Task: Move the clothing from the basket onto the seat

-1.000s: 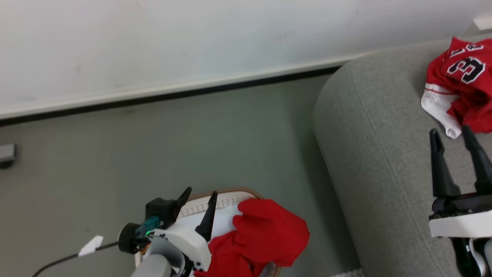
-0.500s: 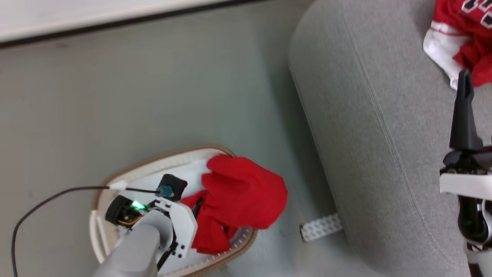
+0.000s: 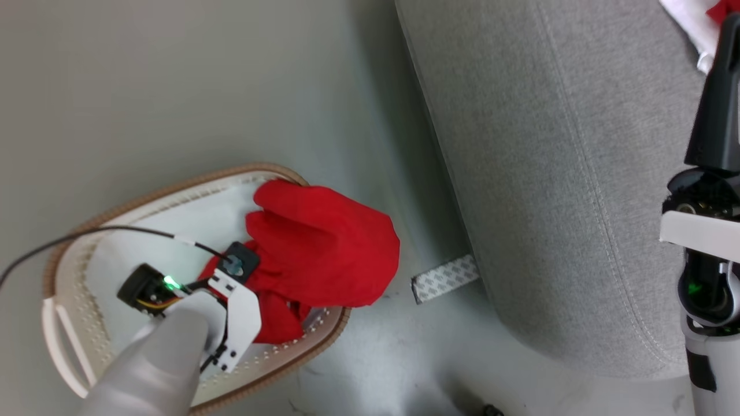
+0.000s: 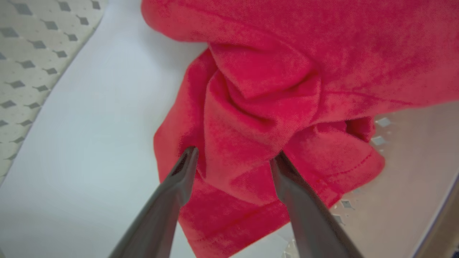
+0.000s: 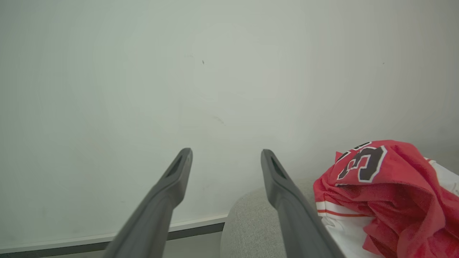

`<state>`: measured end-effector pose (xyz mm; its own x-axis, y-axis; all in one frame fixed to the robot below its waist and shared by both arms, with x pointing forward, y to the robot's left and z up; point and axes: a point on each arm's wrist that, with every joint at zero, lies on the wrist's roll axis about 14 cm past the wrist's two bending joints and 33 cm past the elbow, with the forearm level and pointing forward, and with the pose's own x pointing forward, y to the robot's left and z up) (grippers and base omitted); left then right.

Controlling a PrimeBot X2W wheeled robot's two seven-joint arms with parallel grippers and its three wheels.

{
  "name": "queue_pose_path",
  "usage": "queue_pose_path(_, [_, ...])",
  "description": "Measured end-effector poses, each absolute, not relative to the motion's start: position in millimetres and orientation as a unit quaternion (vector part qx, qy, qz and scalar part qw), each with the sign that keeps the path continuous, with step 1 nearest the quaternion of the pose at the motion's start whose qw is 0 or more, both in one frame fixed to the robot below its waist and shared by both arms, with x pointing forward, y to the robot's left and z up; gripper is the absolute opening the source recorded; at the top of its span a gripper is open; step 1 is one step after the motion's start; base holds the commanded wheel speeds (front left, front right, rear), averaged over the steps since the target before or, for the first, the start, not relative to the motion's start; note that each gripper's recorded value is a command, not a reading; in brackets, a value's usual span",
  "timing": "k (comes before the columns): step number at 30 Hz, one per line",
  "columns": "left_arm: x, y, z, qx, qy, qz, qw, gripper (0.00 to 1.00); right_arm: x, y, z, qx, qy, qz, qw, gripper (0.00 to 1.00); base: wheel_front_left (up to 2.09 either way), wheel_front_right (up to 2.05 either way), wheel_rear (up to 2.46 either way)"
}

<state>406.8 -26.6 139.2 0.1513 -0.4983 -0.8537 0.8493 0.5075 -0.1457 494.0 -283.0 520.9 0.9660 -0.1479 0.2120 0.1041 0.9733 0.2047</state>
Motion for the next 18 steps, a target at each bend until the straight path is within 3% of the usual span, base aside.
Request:
queue_pose_path(16, [398.8, -30.7, 80.1, 0.234, 0.499, -0.493, 0.673, 1.0, 519.0, -265.2, 479.6, 0.107, -0.083, -0.048, 0.99, 1.0, 0.0, 0.0, 0.0])
queue_pose_path(17, [398.7, -30.6, 79.0, 0.233, 0.502, -0.492, 0.672, 0.81, 519.0, -264.5, 477.7, 0.108, -0.08, -0.047, 0.99, 1.0, 0.0, 0.0, 0.0])
queue_pose_path(18, [398.0, -30.7, 78.5, 0.231, 0.503, -0.492, 0.672, 0.46, 519.0, -264.0, 475.9, 0.108, -0.077, -0.047, 0.99, 1.0, 0.0, 0.0, 0.0])
